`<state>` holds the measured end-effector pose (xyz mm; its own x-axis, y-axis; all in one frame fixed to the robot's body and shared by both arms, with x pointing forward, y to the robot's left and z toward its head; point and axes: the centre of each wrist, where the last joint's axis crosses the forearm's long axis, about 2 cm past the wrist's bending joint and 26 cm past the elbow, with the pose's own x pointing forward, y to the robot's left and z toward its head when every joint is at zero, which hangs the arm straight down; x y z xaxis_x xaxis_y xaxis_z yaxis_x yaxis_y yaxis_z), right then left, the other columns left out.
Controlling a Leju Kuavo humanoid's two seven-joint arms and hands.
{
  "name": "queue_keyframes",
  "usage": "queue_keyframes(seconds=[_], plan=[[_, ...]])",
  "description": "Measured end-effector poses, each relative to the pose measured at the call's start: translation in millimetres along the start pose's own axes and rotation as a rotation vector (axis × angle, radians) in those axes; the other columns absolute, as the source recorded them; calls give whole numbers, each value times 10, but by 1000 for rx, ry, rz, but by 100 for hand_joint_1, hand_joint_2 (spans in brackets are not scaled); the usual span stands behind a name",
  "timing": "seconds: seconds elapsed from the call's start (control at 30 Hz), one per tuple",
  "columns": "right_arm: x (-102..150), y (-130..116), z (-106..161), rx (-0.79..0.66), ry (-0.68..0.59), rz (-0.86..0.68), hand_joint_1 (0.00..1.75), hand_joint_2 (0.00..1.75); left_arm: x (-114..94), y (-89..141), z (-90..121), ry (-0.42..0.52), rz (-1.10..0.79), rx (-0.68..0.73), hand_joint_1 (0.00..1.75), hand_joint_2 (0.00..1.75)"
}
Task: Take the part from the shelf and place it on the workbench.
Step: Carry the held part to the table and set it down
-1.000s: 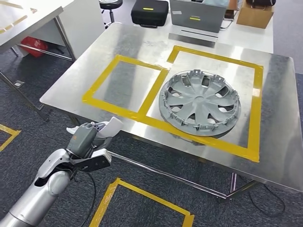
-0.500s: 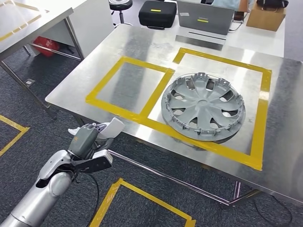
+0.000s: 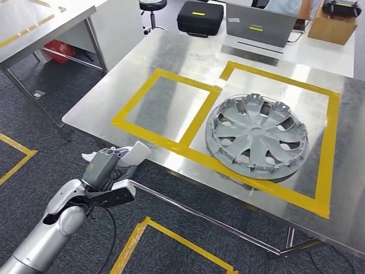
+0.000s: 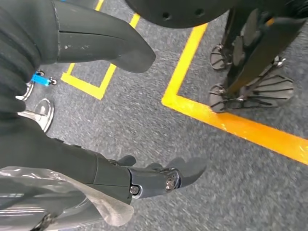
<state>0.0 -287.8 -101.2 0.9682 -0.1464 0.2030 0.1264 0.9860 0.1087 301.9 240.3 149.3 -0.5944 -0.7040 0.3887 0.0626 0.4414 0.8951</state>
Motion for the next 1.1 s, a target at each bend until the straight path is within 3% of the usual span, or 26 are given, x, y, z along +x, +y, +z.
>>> queue_keyframes(seconds=[1.1], plan=[[2,0,0,0,0,0,0,175,8,4,-10,-2,1,3,175,175]])
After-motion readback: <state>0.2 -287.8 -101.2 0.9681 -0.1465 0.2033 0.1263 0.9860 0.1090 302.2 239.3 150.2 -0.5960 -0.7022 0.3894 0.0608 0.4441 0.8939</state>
